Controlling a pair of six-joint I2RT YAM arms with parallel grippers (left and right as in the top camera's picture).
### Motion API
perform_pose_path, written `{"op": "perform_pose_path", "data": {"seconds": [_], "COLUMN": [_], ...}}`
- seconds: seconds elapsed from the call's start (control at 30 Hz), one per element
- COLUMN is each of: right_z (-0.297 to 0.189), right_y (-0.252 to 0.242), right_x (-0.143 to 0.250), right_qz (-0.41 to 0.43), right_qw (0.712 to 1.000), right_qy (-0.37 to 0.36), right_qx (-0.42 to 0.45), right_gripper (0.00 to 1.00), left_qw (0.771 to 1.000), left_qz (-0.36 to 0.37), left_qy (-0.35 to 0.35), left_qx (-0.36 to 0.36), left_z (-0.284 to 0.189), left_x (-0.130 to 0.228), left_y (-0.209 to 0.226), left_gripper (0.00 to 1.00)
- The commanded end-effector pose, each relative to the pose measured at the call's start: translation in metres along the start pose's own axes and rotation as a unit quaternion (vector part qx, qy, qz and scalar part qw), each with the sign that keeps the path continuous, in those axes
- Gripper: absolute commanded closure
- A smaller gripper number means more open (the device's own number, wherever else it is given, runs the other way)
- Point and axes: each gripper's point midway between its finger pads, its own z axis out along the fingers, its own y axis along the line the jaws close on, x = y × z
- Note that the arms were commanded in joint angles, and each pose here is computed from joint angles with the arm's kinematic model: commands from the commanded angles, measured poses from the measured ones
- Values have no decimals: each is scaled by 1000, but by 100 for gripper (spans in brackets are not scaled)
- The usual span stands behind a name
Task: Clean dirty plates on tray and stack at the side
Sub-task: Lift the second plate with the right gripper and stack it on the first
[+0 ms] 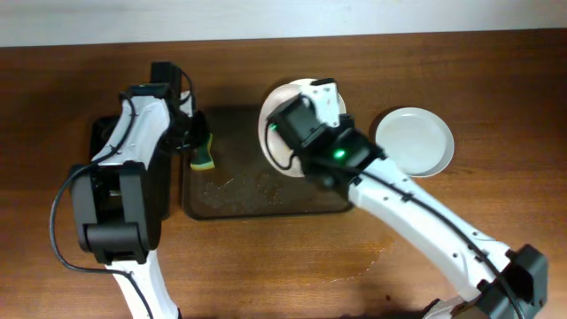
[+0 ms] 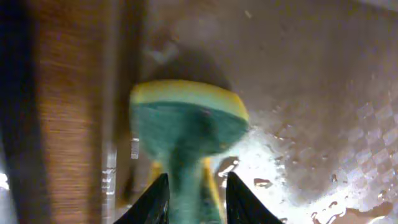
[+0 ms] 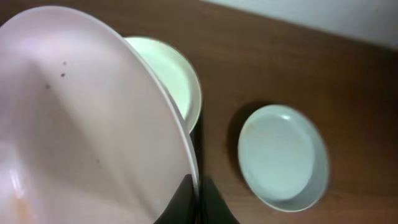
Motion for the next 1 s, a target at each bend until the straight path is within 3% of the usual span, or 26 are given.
{"op": "perform_pose_path", "data": {"seconds": [0.0,0.27,0.3,0.37,0.43,0.57,0.7,0.87,0.97], "right_z": [6,14,14,10,6,15,57,156,194], "right_y": [-9,-13,-13,-3,-26,-157,-236,-256,-255], "right_x": [-4,-1,-1,-1,-8,-4,32,118,145], "right_qz": [56,80,80,91,142,247,311,300,294], "right_qw": [995,988,988,979,962,956,940,912,904], "right_qy": [38,66,66,82,94,86,131,275,304], "right_qx": [-75,-112,-114,-163,-212,-130,-48,50,68], "right_gripper": [96,96,96,96,96,96,96,96,92], "left_qw": [999,996,996,996,996,996,994,991,991], "left_qz": [17,17,17,17,17,24,39,27,18], "left_qy": [-5,4,4,4,0,-58,-83,-97,-100], "left_qx": [-47,-84,-83,-83,-82,-67,-63,-83,-85], "left_z": [14,25,28,36,31,-46,-102,-135,-137], "left_x": [9,20,22,26,21,-15,-11,-3,-5], "left_y": [1,18,19,21,19,-3,-10,12,19], "left_gripper": [72,72,77,99,99,99,99,99,99]}}
